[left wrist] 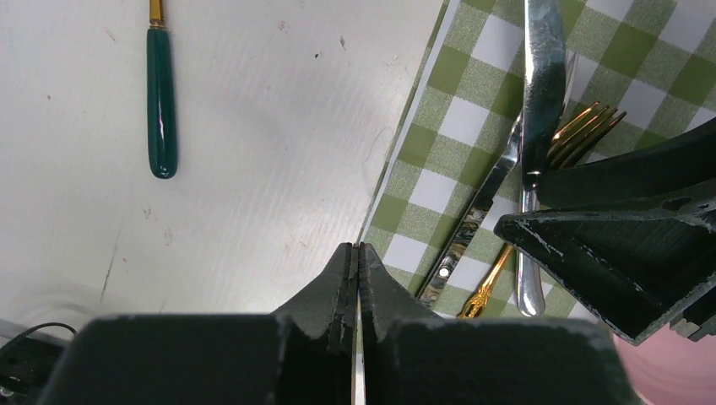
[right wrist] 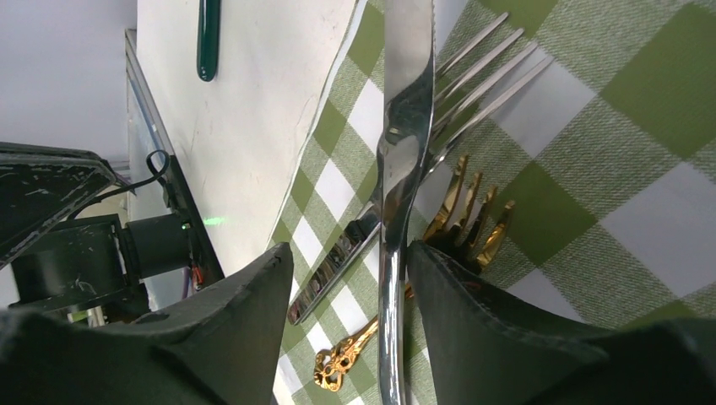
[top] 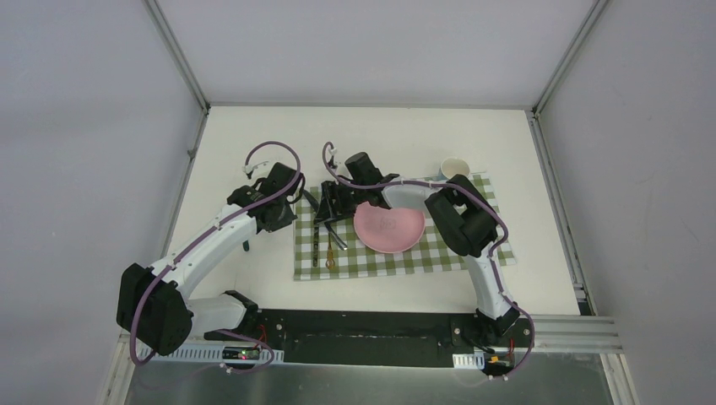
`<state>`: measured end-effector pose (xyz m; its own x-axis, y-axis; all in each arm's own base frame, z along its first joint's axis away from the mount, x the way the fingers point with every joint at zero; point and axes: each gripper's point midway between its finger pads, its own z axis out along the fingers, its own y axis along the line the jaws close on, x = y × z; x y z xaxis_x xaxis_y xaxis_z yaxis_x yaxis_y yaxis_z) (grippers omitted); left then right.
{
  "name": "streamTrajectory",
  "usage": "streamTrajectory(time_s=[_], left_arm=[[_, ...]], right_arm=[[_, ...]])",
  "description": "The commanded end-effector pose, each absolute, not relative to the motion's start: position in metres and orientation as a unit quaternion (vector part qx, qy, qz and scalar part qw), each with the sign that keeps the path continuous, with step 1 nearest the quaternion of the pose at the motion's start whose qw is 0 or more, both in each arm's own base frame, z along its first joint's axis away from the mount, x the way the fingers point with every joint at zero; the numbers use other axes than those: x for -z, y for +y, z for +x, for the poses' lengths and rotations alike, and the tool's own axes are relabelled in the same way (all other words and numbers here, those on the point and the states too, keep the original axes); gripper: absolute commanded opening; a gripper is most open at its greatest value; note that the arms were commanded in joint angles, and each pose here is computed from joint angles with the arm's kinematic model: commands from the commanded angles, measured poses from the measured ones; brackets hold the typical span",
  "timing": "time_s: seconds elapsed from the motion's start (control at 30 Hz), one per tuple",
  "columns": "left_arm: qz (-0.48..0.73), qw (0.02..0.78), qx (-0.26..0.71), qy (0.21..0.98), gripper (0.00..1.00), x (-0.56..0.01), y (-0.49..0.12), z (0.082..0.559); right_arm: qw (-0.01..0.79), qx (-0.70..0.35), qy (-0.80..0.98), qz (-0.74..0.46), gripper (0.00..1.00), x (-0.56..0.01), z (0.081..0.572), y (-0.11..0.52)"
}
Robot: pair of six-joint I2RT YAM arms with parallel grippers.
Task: Set the dinner table for one person
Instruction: Place the knife on the napkin.
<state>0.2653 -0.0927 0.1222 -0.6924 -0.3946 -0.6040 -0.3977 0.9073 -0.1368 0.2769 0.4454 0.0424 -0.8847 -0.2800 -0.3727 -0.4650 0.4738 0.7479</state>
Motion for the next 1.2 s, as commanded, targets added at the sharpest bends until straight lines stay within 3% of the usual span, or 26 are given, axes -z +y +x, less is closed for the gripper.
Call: streamTrajectory(time_s=[0.0,0.3,0.33,0.37,0.77,1.17], left_arm=[[-0.215,0.338,0.003,0.916,0.0,-0.128,-0.089,0.266],[-0.214,0.34,0.004,0.916,0.0,-0.13,-0.089,0.267],[-0.214,0.34,0.004,0.916,0.0,-0.13,-0.089,0.267],[-0.214,0.341,0.004,0.915,0.0,-0.131,-0.089,0.268],[-0.214,0.341,0.005,0.915,0.0,-0.132,-0.088,0.269],[-0.213,0.337,0.007,0.917,0.0,-0.127,-0.091,0.271]], right_arm=[[0.1,-0.466,0.848,-0.231,0.59,-0.05,0.276,0.45],[0.103,-0.468,0.847,-0.231,0.59,-0.051,0.278,0.451],[0.1,-0.469,0.846,-0.231,0.14,-0.051,0.277,0.451],[0.099,-0.469,0.847,-0.23,0.01,-0.051,0.277,0.451],[0.101,-0.466,0.848,-0.23,0.0,-0.054,0.278,0.451],[0.133,-0.459,0.844,-0.243,0.0,-0.093,0.284,0.443]])
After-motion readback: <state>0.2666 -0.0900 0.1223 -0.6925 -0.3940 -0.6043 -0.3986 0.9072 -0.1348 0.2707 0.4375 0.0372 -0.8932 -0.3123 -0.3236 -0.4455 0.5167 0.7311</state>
